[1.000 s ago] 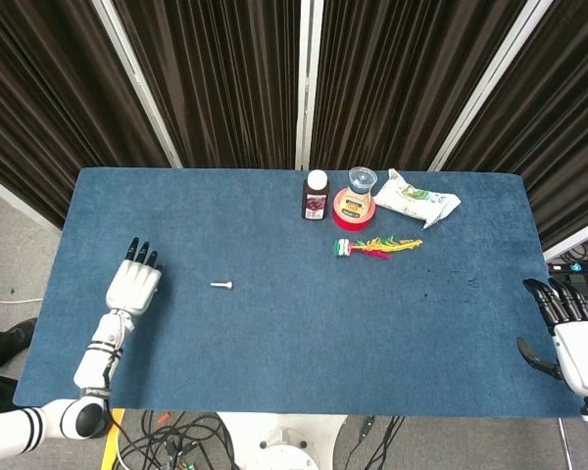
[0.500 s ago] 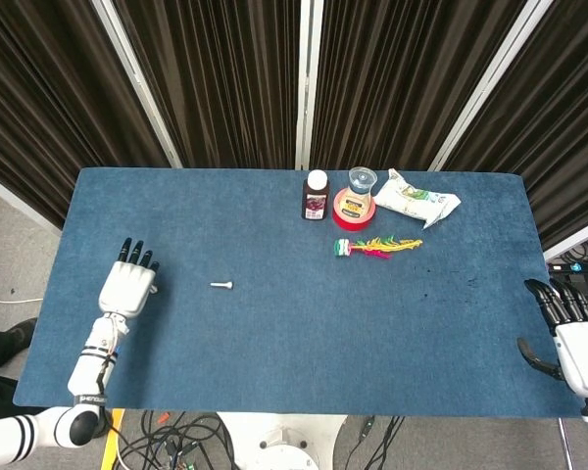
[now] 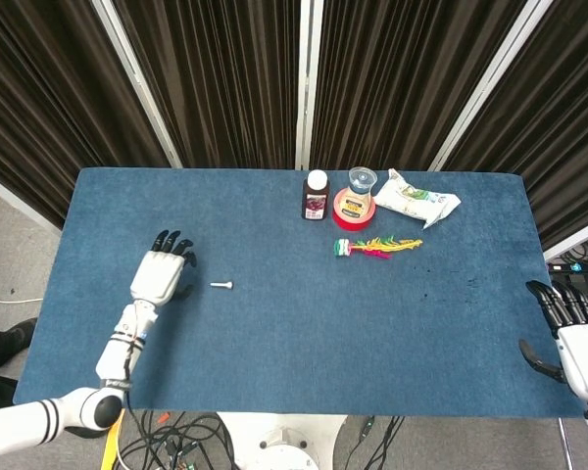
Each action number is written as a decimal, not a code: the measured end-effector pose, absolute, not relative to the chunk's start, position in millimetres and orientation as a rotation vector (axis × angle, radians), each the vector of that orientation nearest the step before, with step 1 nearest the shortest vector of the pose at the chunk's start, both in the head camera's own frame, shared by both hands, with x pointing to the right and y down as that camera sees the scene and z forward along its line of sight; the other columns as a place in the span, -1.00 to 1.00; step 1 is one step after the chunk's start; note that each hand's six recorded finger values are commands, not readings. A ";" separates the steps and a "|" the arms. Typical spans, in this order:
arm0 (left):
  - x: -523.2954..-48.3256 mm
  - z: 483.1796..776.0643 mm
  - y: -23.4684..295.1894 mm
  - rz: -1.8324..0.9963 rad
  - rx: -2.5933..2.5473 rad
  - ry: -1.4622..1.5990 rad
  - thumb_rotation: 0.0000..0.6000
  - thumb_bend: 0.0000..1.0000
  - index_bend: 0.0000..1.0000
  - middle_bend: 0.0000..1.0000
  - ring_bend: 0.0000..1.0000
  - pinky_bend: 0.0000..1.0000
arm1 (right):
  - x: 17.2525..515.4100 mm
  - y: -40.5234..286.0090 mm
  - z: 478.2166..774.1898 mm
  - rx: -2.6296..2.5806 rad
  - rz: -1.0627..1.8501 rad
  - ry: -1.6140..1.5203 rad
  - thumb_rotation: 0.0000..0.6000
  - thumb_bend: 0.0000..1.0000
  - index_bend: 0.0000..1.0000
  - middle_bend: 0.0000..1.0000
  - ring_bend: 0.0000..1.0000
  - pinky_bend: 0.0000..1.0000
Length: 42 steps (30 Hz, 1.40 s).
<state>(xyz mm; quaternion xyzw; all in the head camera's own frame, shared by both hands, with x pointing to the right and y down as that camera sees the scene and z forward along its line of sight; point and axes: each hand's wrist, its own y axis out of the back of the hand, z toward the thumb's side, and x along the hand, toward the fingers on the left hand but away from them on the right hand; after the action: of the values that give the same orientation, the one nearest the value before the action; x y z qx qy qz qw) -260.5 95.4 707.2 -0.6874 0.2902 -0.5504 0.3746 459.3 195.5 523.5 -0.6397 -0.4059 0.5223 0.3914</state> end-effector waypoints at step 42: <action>-230.8 762.6 108.6 -1.452 -1.884 0.761 1.00 -0.18 0.06 -0.61 -0.94 -1.00 | 462.1 197.1 525.1 -1.625 1.344 -1.033 1.00 -0.49 -0.94 -0.78 -1.00 -1.00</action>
<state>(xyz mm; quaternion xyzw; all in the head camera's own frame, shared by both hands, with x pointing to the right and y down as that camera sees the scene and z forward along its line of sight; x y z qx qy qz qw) -230.8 108.6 762.6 -0.7156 0.2892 -0.5513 0.3167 462.1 197.1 525.1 -0.6383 -0.4058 0.5279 0.3863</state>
